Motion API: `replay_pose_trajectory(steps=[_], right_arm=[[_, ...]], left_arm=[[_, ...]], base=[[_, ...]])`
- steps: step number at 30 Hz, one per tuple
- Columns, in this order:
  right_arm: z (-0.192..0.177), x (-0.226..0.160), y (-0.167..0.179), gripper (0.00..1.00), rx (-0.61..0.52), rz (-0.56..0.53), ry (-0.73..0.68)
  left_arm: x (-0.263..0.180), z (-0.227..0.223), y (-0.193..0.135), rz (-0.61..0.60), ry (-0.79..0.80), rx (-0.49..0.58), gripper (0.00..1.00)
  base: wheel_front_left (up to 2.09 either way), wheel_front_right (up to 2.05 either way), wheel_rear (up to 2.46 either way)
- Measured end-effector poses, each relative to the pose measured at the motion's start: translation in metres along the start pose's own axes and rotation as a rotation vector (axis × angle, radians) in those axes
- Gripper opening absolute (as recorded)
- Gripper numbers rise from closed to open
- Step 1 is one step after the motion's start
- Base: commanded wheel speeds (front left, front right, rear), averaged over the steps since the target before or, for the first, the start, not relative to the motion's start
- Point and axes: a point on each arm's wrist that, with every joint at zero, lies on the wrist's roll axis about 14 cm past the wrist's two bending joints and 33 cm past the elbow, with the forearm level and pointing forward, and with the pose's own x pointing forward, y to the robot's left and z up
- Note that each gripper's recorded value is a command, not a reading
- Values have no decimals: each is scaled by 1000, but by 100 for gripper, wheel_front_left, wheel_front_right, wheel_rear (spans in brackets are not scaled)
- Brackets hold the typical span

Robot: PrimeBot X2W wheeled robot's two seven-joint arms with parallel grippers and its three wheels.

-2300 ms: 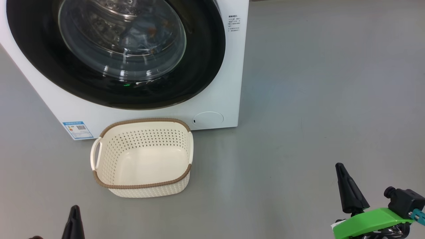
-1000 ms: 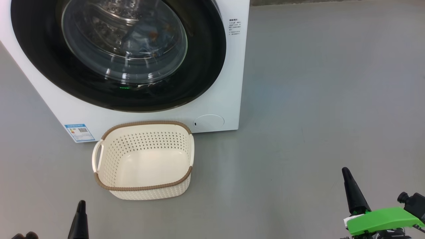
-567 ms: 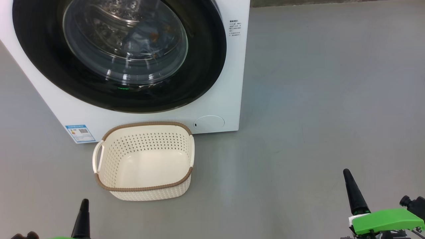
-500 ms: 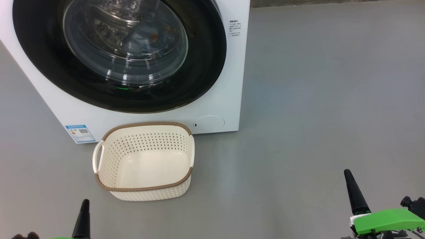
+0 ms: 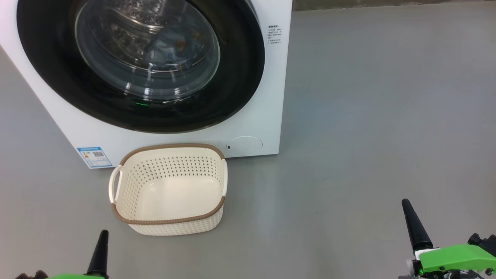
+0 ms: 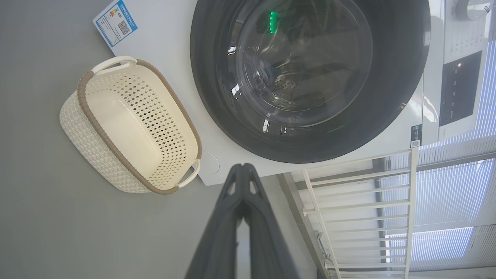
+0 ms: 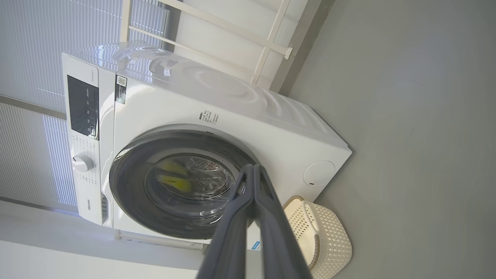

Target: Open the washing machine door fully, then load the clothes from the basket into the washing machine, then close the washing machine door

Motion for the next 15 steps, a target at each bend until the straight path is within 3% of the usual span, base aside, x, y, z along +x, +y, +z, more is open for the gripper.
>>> replay_pose_trajectory(steps=[15], right_arm=[[0, -1, -2, 0, 166, -7, 13]], left_arm=[[4, -4, -6, -19, 28, -168, 0]], base=[[0, 0, 0]])
